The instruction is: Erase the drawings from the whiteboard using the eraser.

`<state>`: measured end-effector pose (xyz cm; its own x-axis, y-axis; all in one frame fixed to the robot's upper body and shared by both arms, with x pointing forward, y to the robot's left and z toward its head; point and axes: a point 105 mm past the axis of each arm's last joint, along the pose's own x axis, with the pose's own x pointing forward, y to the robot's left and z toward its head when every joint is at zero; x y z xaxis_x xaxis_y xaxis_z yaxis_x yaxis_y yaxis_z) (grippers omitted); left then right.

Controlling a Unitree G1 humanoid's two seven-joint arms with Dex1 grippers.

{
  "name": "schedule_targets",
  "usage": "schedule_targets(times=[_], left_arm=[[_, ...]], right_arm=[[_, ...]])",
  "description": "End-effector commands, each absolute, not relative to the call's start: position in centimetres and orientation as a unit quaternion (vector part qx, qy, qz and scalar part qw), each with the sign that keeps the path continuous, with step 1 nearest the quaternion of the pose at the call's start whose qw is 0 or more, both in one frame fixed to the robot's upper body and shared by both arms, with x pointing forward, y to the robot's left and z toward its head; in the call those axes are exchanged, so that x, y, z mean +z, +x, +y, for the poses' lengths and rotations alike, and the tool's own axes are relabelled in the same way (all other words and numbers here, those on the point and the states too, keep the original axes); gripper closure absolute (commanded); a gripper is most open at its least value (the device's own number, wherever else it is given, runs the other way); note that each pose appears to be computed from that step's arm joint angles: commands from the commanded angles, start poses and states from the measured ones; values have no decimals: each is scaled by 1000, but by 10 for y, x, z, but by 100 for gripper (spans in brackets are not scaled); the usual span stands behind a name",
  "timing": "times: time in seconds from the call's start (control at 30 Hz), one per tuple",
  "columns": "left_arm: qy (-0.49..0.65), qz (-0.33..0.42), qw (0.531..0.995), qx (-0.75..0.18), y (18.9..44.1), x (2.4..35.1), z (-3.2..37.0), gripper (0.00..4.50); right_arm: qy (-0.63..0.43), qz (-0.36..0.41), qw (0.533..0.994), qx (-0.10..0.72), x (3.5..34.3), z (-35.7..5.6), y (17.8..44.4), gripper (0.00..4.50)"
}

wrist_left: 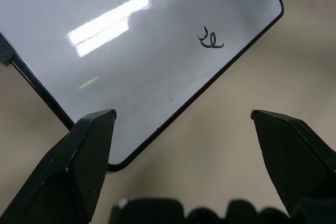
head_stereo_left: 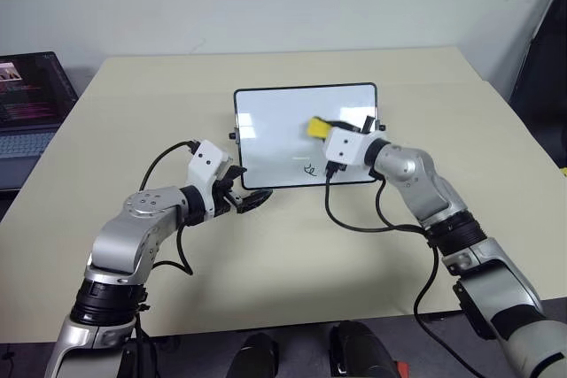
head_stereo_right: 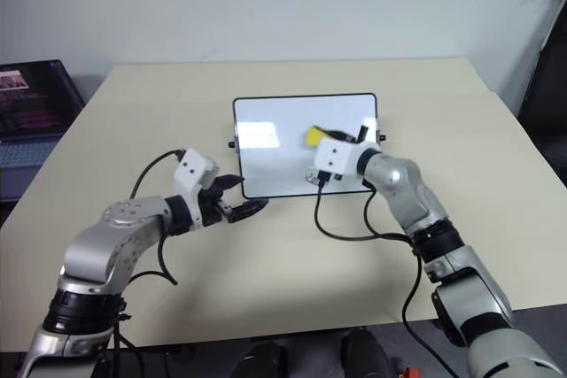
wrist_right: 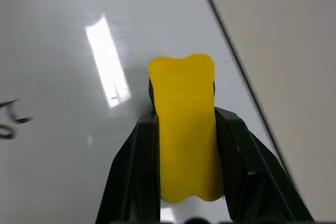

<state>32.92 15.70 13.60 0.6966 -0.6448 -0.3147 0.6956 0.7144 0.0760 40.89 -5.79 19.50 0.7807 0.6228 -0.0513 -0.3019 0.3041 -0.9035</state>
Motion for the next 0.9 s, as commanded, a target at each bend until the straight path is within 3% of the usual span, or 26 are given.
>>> schedule_targets(times=[0.03, 0.5, 0.7, 0.9], left_arm=[[104, 110, 919, -363, 328, 149, 159, 0], [103, 116, 921, -358, 328, 146, 162, 0], [102, 117, 926, -345, 328, 144, 169, 0], [91, 106, 941, -308, 328, 143, 185, 0]], right_arm=[[-513, -167, 790, 291, 199, -54, 407, 341], [-484, -54, 798, 356, 151, -49, 398, 341], [-391, -59, 834, 385, 166, -50, 377, 341], [-278, -101, 887, 354, 190, -72, 354, 341]])
